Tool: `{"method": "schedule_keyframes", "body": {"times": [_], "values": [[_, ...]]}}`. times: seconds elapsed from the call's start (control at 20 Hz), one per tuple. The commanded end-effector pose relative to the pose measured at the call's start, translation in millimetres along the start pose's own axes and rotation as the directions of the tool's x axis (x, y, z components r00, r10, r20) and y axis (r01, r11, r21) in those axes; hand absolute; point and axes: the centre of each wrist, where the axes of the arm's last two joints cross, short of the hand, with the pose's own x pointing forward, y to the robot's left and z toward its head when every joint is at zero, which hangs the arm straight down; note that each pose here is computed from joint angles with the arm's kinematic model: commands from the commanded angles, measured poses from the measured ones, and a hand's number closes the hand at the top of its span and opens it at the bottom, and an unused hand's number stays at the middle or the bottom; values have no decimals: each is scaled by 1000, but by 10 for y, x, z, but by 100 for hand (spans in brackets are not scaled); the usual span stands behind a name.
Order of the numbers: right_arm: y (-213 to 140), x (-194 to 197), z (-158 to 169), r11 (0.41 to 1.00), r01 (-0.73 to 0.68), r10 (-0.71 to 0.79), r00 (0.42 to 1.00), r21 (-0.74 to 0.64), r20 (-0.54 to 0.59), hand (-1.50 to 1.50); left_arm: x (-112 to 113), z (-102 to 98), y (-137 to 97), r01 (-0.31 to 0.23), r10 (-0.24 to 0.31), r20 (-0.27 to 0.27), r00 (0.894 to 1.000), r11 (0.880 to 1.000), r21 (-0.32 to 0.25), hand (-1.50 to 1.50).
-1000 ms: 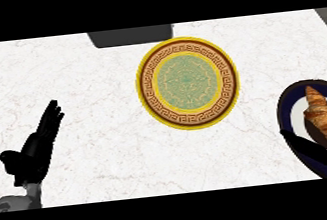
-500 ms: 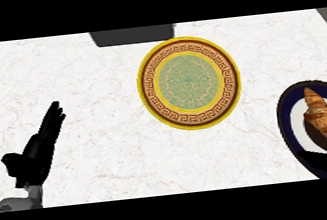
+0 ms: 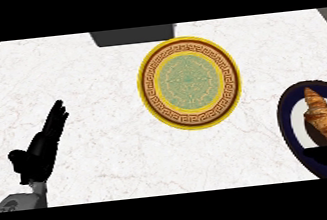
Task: Pick the croissant from the plate and place it in the plate
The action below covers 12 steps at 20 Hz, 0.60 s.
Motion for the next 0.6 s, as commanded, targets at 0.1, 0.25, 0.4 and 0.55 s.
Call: {"method": "schedule_keyframes", "body": {"times": [0.1,0.25,0.4,0.55], "values": [[-11,14,-190,995,-80,84,993,63,-80,-150,31,54,-29,15,-15,13,1000,1000,-10,0],[-147,-220,-238,993,-77,82,995,84,-56,-150,157,-25,203,-4,4,6,1000,1000,-12,0],[34,-189,-291,993,-81,86,994,84,-62,-150,-26,47,49,-9,9,-7,1000,1000,4,0],[298,-195,-300,991,-102,110,991,89,-82,-150,33,121,32,6,-6,-2,1000,1000,1,0]]}}
